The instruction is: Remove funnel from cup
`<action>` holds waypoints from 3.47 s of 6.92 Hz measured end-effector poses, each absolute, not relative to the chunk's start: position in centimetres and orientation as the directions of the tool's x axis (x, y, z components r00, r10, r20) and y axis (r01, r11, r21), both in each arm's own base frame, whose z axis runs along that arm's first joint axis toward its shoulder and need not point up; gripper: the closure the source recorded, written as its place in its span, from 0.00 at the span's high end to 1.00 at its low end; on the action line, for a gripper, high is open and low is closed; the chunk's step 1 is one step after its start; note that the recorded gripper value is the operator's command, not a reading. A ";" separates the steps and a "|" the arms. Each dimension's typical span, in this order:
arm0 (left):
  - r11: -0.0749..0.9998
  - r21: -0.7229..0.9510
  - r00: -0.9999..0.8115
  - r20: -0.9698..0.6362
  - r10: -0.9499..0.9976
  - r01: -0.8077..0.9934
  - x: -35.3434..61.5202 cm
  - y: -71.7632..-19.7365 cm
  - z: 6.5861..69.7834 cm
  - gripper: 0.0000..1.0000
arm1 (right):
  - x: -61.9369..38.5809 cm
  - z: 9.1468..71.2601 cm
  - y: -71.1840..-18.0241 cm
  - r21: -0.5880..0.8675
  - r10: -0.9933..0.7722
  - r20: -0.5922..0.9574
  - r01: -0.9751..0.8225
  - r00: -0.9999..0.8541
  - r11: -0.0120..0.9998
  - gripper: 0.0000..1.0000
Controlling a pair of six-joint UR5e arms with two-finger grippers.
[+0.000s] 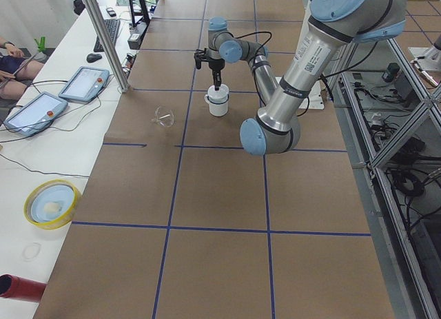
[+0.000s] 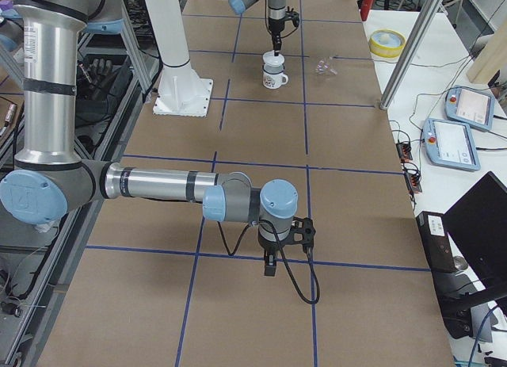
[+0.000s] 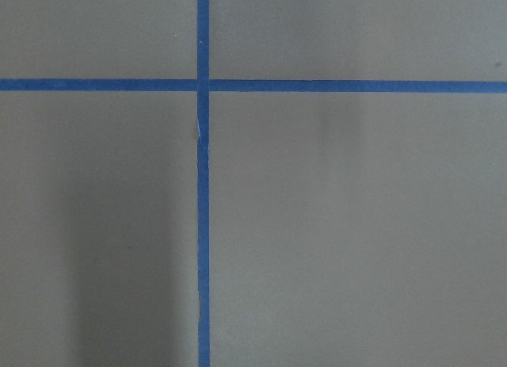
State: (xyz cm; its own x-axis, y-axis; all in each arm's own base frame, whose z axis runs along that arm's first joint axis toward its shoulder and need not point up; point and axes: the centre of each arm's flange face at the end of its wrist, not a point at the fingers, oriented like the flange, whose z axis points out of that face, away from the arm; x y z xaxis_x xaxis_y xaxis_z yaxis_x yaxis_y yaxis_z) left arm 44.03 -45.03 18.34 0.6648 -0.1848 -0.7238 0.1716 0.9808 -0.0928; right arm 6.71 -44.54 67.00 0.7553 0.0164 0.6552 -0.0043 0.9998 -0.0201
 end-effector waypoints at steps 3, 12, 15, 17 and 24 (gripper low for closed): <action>0.982 -0.088 0.661 -0.729 -0.179 0.169 44.8 -45.5 18.8 0.00 | 6.7 67.0 -44.5 -0.020 0.016 0.655 -0.004 0.755 1.000 1.00; 0.984 -0.084 0.658 -0.734 -0.168 0.157 45.5 -45.1 19.1 0.31 | 6.7 67.0 -44.5 -0.020 0.016 0.655 -0.004 0.755 1.000 1.00; 0.984 -0.081 0.653 -0.739 -0.164 0.156 45.7 -45.2 19.5 1.00 | 6.7 67.0 -44.5 -0.020 0.016 0.655 -0.004 0.755 1.000 1.00; 0.985 -0.073 0.648 -0.745 -0.158 0.157 45.6 -45.2 19.4 1.00 | 6.7 67.0 -44.5 -0.020 0.016 0.655 -0.004 0.755 1.000 1.00; 0.970 0.066 0.635 -0.766 -0.101 0.234 33.9 -48.0 20.7 1.00 | 6.7 67.0 -44.5 -0.020 0.016 0.655 -0.004 0.755 1.000 1.00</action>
